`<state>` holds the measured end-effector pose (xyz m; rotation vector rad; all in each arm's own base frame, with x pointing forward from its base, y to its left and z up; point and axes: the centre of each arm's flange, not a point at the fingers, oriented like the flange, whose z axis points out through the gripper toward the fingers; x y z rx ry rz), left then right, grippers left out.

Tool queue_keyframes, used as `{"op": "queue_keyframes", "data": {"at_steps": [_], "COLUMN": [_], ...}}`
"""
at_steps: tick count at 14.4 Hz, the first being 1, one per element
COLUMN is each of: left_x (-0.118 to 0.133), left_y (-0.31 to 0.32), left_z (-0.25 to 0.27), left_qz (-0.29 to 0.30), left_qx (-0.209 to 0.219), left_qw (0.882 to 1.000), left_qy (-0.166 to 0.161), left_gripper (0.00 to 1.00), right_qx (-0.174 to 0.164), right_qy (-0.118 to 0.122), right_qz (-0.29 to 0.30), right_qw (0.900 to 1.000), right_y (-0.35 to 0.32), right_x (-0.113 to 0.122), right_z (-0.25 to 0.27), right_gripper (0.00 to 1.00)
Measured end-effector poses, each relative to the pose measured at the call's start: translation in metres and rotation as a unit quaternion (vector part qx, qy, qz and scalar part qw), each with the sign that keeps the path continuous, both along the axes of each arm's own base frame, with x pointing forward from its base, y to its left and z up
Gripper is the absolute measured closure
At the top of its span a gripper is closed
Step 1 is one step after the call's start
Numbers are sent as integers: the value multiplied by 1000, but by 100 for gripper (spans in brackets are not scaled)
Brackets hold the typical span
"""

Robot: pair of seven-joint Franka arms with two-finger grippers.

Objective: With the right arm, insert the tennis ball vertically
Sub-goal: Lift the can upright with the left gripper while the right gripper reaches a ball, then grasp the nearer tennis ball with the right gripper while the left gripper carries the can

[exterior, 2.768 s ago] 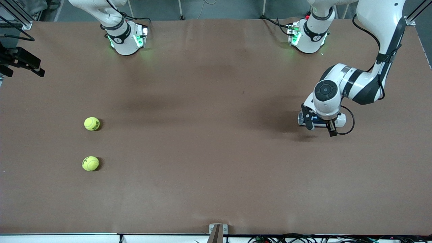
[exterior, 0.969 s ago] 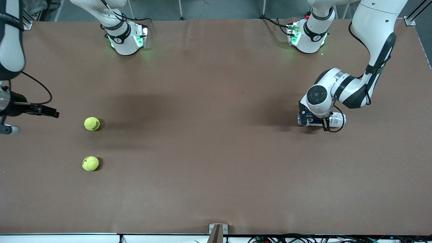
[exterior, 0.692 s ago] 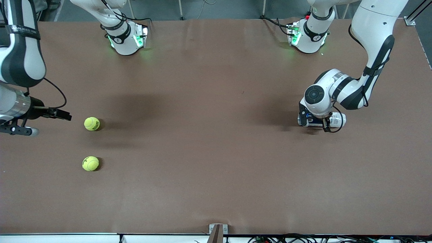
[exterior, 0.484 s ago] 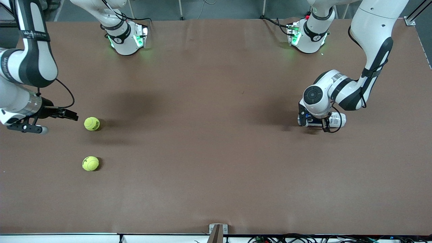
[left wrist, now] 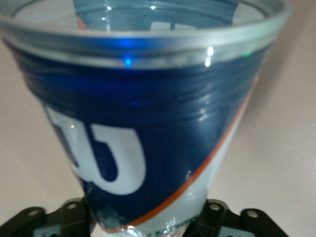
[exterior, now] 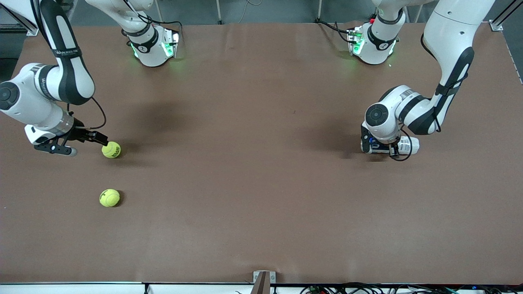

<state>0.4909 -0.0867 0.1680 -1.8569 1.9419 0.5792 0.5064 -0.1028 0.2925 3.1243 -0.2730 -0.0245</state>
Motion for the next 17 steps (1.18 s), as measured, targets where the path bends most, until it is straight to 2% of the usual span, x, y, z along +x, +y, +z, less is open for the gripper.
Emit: {"op": "queue_keyframes", "data": {"at_steps": [4,8,13,17], "left_x": [3,30,78,100], "left_y": [-1,-14,-73,-123], "left_z": [2,25,93,143], "left_qz": [-2,-7,30,68], "left_qx": [-1,-15,-99,-183], "left_qw": [1000,999,990,973], "left_qy": [-4,-38,-100,-123], "left_gripper": [33,34,33,33], "right_qx": [-2,-6,-7,-7], "right_qy": [2,-6,-3,-3], "right_qz": [-2,-2,-2,-2], "right_qw": [1000,1000,1000,1000], "right_y": [-2,-4,-4,-5], "right_x": [-2,1,0,0], "right_z": [-36,-64,-81,-85], "right_gripper": [0,0,0,0]}}
